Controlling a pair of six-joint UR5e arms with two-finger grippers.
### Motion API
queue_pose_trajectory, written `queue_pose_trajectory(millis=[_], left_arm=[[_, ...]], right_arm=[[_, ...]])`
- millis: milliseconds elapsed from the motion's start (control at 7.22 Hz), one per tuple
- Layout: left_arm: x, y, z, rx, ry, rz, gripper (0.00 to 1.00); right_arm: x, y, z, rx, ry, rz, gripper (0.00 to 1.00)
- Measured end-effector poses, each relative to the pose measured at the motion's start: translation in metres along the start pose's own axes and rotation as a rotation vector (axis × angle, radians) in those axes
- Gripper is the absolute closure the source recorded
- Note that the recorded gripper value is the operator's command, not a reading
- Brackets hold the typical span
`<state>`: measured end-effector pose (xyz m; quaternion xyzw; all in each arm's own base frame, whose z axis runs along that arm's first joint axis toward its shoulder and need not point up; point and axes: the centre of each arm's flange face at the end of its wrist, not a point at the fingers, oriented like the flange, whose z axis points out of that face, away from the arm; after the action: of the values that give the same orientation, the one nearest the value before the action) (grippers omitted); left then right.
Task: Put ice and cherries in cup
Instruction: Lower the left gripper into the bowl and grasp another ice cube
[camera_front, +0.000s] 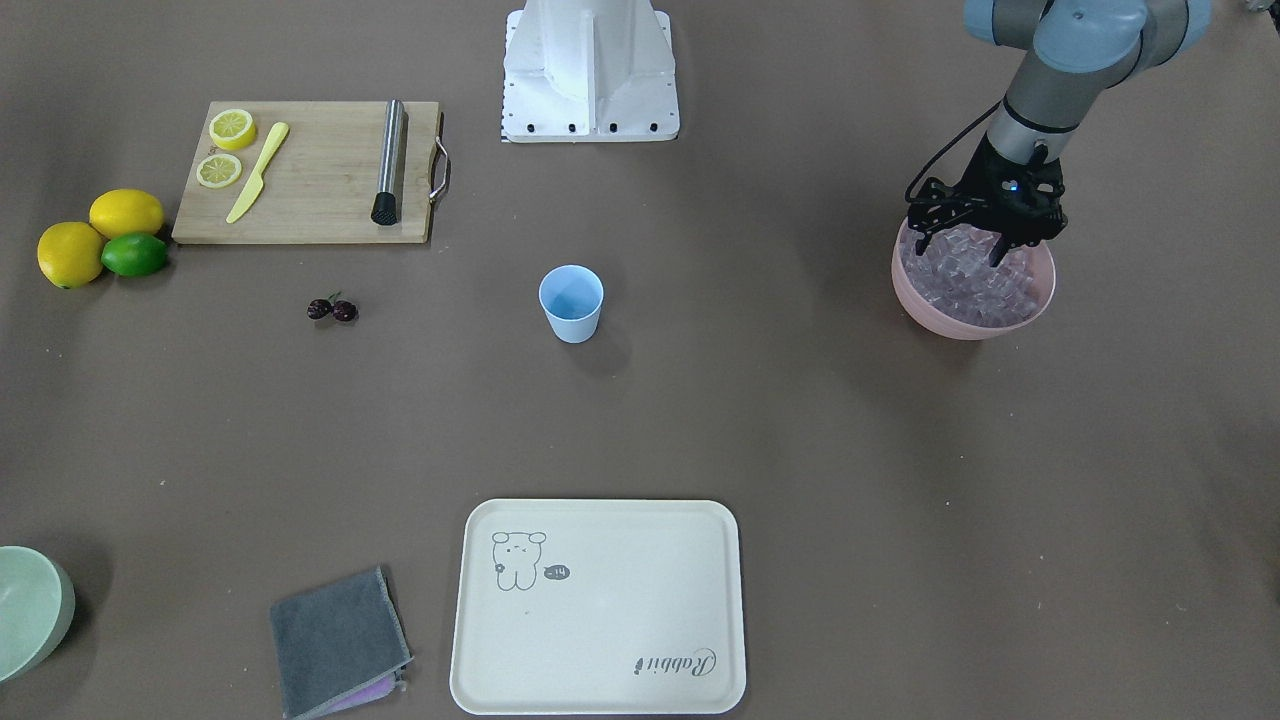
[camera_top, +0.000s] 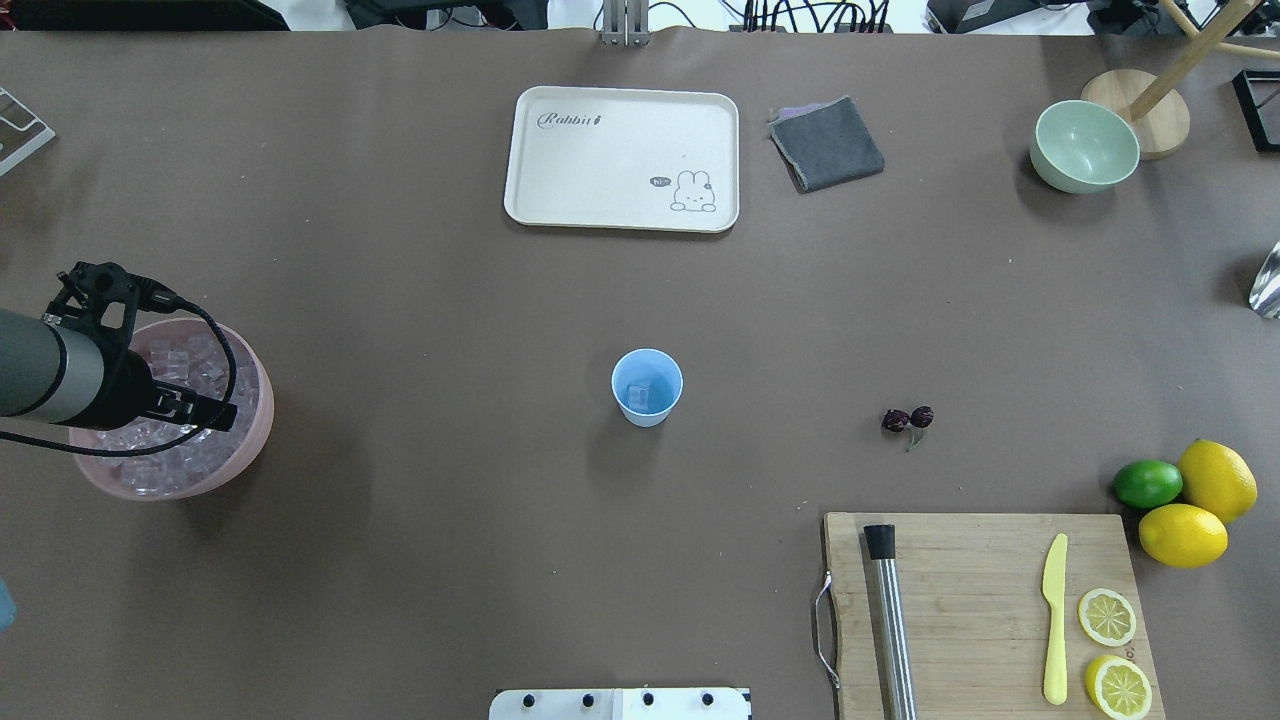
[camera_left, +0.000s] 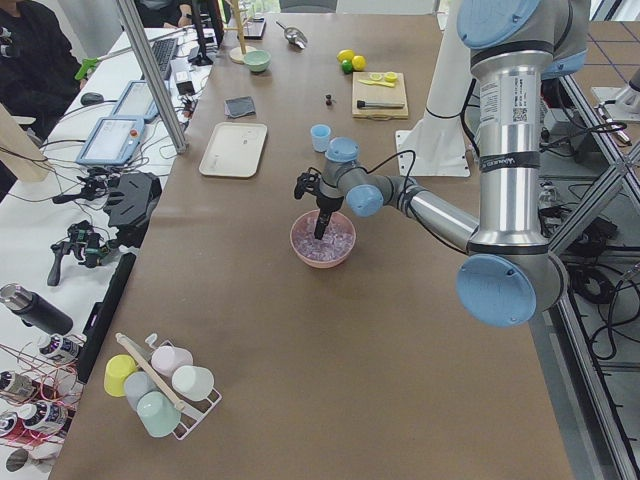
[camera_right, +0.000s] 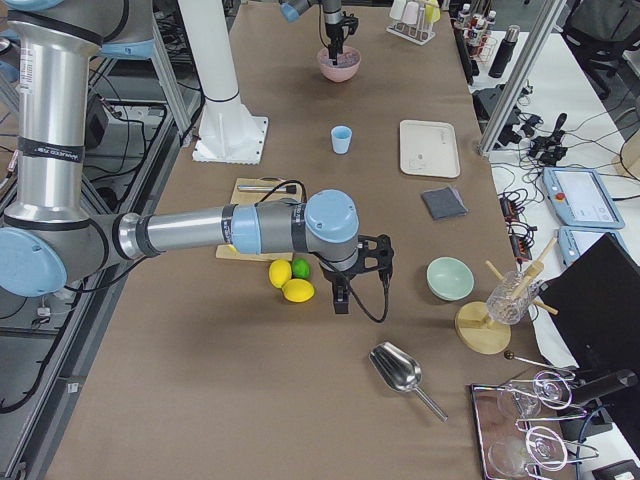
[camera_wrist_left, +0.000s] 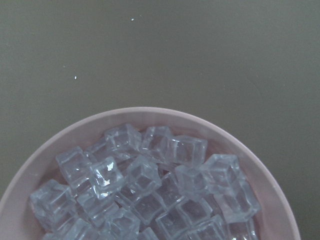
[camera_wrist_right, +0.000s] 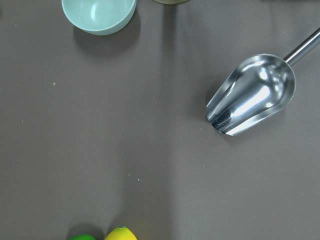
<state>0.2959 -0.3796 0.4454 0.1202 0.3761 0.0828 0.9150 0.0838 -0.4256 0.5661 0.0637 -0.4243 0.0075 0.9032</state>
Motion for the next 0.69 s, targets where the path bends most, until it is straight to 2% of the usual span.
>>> queue_pose_trajectory(millis=[277, 692], left_arm=[[0.0019, 0.0024, 0.005, -0.023, 0.017, 0.013, 0.12], [-0.0002, 0.0098, 0.0118, -0.115, 0.091, 0.108, 0.12]], right_arm=[[-0.0014, -0.0005, -0.0014, 0.003, 0.0, -0.002, 0.0], [-0.0046, -0.0009, -0.0049, 0.01, -0.001, -0.007, 0.0]])
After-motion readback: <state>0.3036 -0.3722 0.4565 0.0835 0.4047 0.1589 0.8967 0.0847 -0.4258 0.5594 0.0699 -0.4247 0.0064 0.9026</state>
